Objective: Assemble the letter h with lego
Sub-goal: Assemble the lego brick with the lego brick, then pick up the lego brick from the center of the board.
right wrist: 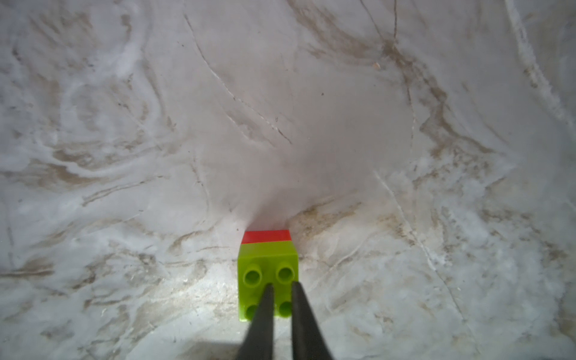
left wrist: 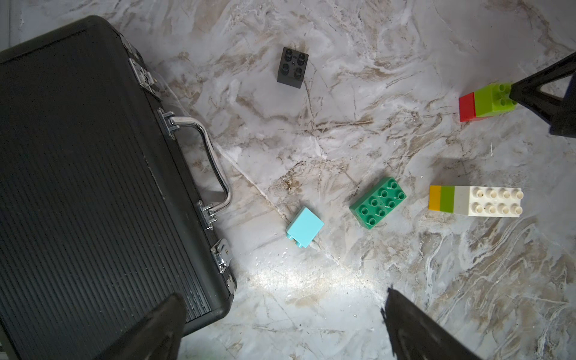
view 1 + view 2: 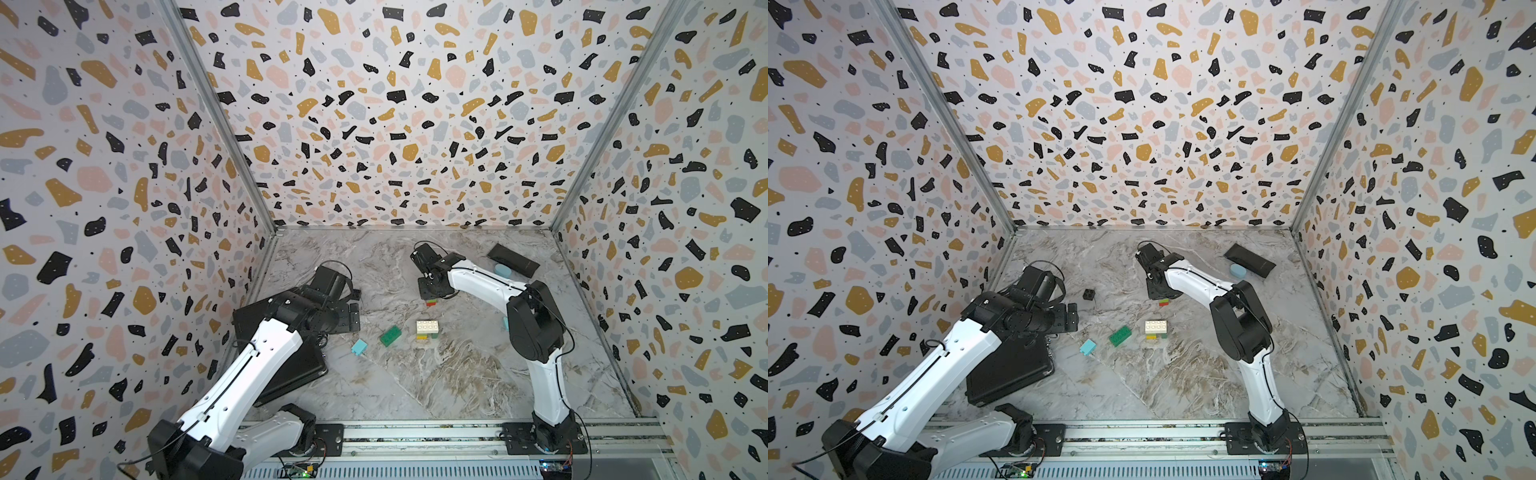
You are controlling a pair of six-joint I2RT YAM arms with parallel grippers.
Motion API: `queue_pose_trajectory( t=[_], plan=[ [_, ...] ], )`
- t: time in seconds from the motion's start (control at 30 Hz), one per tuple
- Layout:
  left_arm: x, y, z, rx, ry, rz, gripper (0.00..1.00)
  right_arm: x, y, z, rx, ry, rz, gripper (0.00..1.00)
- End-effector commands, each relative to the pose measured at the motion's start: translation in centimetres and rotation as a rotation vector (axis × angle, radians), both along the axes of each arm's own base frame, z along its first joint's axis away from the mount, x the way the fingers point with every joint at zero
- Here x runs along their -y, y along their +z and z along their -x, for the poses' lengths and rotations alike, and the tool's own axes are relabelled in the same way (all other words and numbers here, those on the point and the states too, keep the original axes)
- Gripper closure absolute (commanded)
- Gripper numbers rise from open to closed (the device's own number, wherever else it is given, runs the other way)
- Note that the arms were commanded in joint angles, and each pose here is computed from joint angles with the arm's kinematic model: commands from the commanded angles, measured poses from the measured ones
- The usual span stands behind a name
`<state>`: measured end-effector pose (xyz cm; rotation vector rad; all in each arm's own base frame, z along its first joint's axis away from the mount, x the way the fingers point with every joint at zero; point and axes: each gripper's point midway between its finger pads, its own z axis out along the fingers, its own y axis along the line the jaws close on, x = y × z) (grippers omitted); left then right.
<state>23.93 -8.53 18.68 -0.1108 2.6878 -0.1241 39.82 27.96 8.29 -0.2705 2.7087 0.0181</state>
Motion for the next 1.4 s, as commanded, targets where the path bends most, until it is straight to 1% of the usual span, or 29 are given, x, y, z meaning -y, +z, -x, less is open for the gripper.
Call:
queue_pose_trajectory(
  t=[0.0, 0.13, 0.23, 0.33, 0.43, 0.47, 0.53, 0.6, 0.67, 0.7, 0.77, 0.83, 0.9, 0.93, 1.03, 1.1, 1.17, 1.23, 1.37],
  plan=[
    [-0.6, 0.0, -0.1, 0.017, 0.008, -0.024, 0.01, -1.3, 5.7, -0.6, 0.092, 0.012, -0.115, 0.65],
    [-1.0, -0.2, -0.2, 0.015, 0.017, -0.044, 0.01, -1.0, 7.4, -1.1, 0.112, 0.01, -0.12, 0.6],
    [-1.4, -0.4, -0.5, 0.014, 0.029, -0.07, 0.01, 0.5, 8.6, -0.6, 0.2, 0.007, -0.135, 0.56],
    [-0.8, -1.2, -0.8, -0.016, 0.01, -0.06, 0.01, 4.4, 8.6, 1.1, 0.325, -0.05, -0.139, 0.46],
    [0.9, -2.5, -1.1, -0.087, -0.038, -0.012, 0.01, 8.3, 6.7, 3.4, 0.418, -0.149, -0.175, 0.36],
    [1.7, -2.9, -1.3, -0.111, -0.062, 0.012, 0.01, 9.7, 5.8, 4.2, 0.432, -0.197, -0.173, 0.35],
    [2.9, -3.8, -1.9, -0.167, -0.082, 0.034, 0.01, 11.0, 4.8, 5.2, 0.452, -0.232, -0.176, 0.34],
    [4.1, -4.2, -2.8, -0.231, -0.104, 0.054, 0.01, 12.7, 3.7, 5.9, 0.474, -0.293, -0.15, 0.33],
    [4.7, -4.9, -4.7, -0.279, -0.076, 0.033, 0.01, 14.1, 2.8, 6.4, 0.518, -0.347, -0.148, 0.33],
    [4.8, -4.8, -5.9, -0.273, -0.065, 0.016, 0.01, 14.9, 2.4, 6.5, 0.55, -0.391, -0.155, 0.33],
    [4.3, -5.7, -9.0, -0.275, -0.032, -0.076, 0.01, 15.4, 2.2, 6.6, 0.581, -0.443, -0.201, 0.33],
    [3.8, -6.5, -11.4, -0.309, -0.022, -0.162, 0.01, 16.0, 2.3, 6.7, 0.59, -0.466, -0.182, 0.33],
    [3.3, -7.5, -13.9, -0.308, -0.034, -0.249, 0.03, 16.7, 2.2, 6.8, 0.604, -0.497, -0.165, 0.33],
    [3.2, -8.1, -14.8, -0.317, -0.036, -0.27, 0.03, 17.0, 2.2, 6.8, 0.608, -0.506, -0.165, 0.33],
    [3.3, -10.2, -17.0, -0.341, -0.052, -0.223, 0.08, 17.0, 1.8, 7.1, 0.595, -0.532, -0.212, 0.33],
    [3.0, -11.7, -17.8, -0.365, -0.07, -0.208, 0.15, 16.8, 1.7, 7.2, 0.59, -0.541, -0.251, 0.34],
    [2.3, -12.7, -18.2, -0.389, -0.062, -0.207, 0.18, 16.6, 1.6, 7.2, 0.589, -0.542, -0.27, 0.34],
    [2.1, -13.5, -18.5, -0.388, -0.066, -0.173, 0.19, 16.4, 1.3, 7.2, 0.576, -0.545, -0.282, 0.34],
    [2.4, -13.8, -18.9, -0.384, -0.09, -0.144, 0.24, 15.7, 0.8, 7.0, 0.542, -0.534, -0.3, 0.34]
  ],
)
